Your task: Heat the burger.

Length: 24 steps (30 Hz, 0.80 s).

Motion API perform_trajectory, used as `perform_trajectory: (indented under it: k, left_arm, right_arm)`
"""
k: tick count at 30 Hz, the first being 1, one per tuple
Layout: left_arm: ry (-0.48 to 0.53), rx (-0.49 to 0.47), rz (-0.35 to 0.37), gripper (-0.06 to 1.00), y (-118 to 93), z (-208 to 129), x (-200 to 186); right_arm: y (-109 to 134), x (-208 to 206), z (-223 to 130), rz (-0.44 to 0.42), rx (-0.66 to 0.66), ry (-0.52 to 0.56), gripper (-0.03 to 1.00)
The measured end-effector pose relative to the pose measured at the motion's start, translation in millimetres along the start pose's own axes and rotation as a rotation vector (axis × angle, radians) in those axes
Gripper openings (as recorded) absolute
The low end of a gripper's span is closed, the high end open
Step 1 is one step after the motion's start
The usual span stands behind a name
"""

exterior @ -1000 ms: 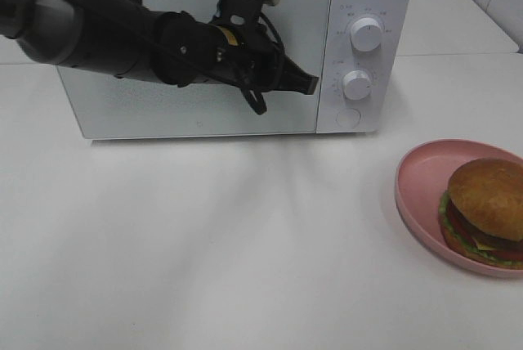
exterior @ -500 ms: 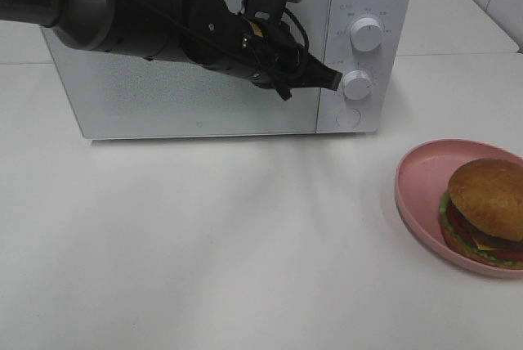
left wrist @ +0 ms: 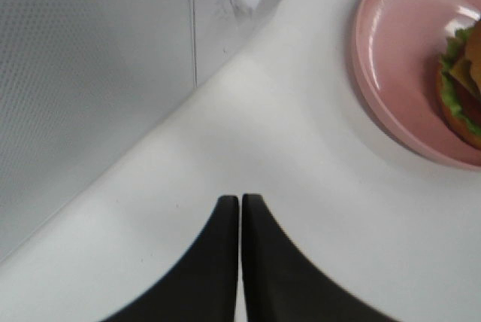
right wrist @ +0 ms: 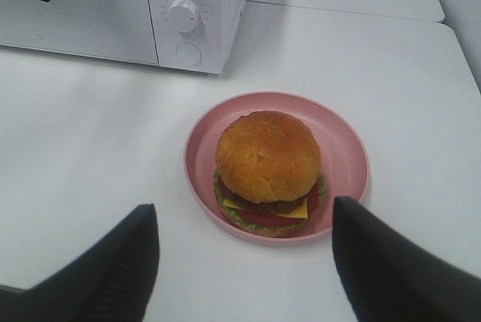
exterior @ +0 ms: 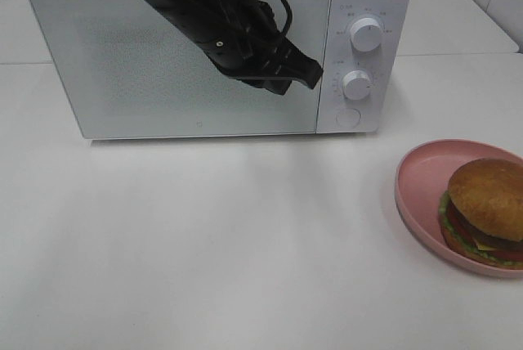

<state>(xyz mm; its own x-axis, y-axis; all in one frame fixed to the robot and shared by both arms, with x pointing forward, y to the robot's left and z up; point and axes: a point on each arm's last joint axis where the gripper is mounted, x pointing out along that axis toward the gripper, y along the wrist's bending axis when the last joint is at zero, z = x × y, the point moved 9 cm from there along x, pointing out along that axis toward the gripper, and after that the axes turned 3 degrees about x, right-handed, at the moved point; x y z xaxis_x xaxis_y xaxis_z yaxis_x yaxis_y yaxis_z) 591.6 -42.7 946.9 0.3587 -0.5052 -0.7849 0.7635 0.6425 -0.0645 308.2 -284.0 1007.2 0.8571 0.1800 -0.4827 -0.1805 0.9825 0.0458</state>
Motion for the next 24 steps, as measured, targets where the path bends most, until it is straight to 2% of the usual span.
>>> perform_trajectory:
  k: [8,10,12,13,14,15,17,18,20,21,22,23,24]
  left_arm:
    - [0.118,0.039,0.001,0.0,-4,-15,-40]
    - [0.131,0.032,0.028,0.0,-1,-16,-51]
    - [0.143,0.014,0.089,0.0,8,-17,-67]
    - [0.143,0.014,0.089,0.0,8,-17,-67]
    - [0.151,0.018,0.142,0.0,17,-18,-77]
    - [0.151,0.018,0.142,0.0,17,-18,-77]
    - [0.192,-0.005,0.197,0.0,36,-26,-89]
    - [0.192,-0.005,0.197,0.0,36,-26,-89]
    - [0.251,-0.076,0.229,0.0,62,-41,-97]
    - [0.251,-0.076,0.229,0.0,62,-41,-97]
    - [0.289,-0.152,0.239,0.0,83,-53,-104]
    - [0.289,-0.152,0.239,0.0,83,-53,-104]
    - [0.31,-0.237,0.232,0.0,99,-63,-110]
  right_arm:
    - [0,0,0,0.0,0.0,0.0,0.61]
    - [0,0,0,0.0,0.0,0.0,0.61]
    - [0,0,0,0.0,0.0,0.0,0.61]
    - [0,0,0,0.0,0.0,0.0,0.61]
    - [0,0,0,0.0,0.0,0.0,0.61]
    - [0,0,0,0.0,0.0,0.0,0.61]
    - [0,0,0,0.0,0.0,0.0,0.61]
    - [0,0,0,0.0,0.0,0.0,0.61]
    - [0,0,0,0.0,0.0,0.0,0.61]
    - [0,0,0,0.0,0.0,0.0,0.61]
    - [0,0,0,0.0,0.0,0.0,0.61]
    - [0,0,0,0.0,0.0,0.0,0.61]
    - [0,0,0,0.0,0.0,0.0,0.61]
